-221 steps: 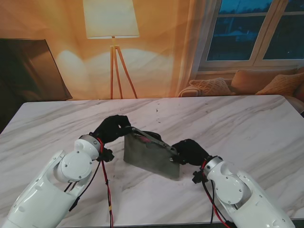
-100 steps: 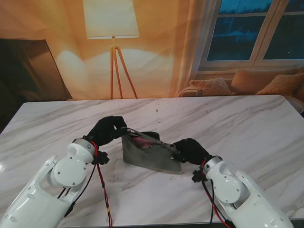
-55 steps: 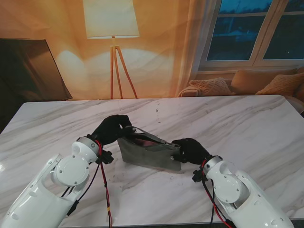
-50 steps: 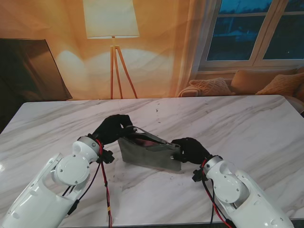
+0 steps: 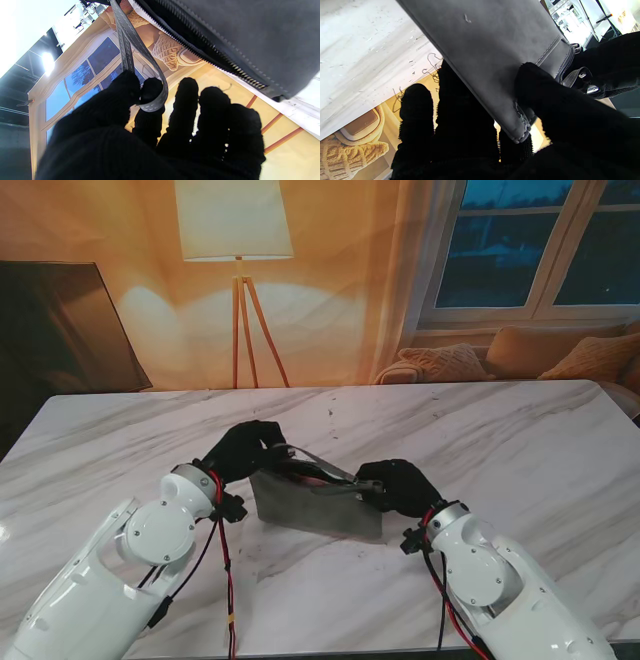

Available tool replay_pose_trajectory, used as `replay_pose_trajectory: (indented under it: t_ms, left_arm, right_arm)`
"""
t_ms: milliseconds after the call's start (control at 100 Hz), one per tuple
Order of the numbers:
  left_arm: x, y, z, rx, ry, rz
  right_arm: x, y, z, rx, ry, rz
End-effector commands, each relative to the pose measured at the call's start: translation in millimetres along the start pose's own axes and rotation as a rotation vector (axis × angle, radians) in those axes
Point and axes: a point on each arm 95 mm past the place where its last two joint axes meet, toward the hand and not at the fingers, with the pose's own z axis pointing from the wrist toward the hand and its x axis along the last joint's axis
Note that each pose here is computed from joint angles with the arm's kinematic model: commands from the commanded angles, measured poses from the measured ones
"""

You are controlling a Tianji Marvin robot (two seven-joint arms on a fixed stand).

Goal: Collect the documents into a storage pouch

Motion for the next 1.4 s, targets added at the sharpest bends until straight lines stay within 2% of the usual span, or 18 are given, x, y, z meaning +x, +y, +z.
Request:
replay_pose_trajectory:
  t_ms: [0, 330, 820, 1390]
  left_arm:
    - [-0.5, 1.4, -0.6, -0.012, -0.007, 0.000]
    - [-14.7, -5.6, -7.1, 0.006, -0.061, 0.031]
    - [-33.2, -20.3, -22.2, 0.054, -0.126, 0.078]
    - [-69.9, -42.0, -45.9, 0.161, -0.243, 0.156]
  right_arm:
    - [2.8, -3.4, 1.2, 0.013, -0.005, 0.008]
    - [-2.6, -3.0, -0.7, -0.025, -0.032, -0.016]
    - [-6.4, -0.8, -4.7, -0.022, -0.055, -0.031]
    - [-13.7, -1.8, -9.9, -0.016, -0.096, -0.041]
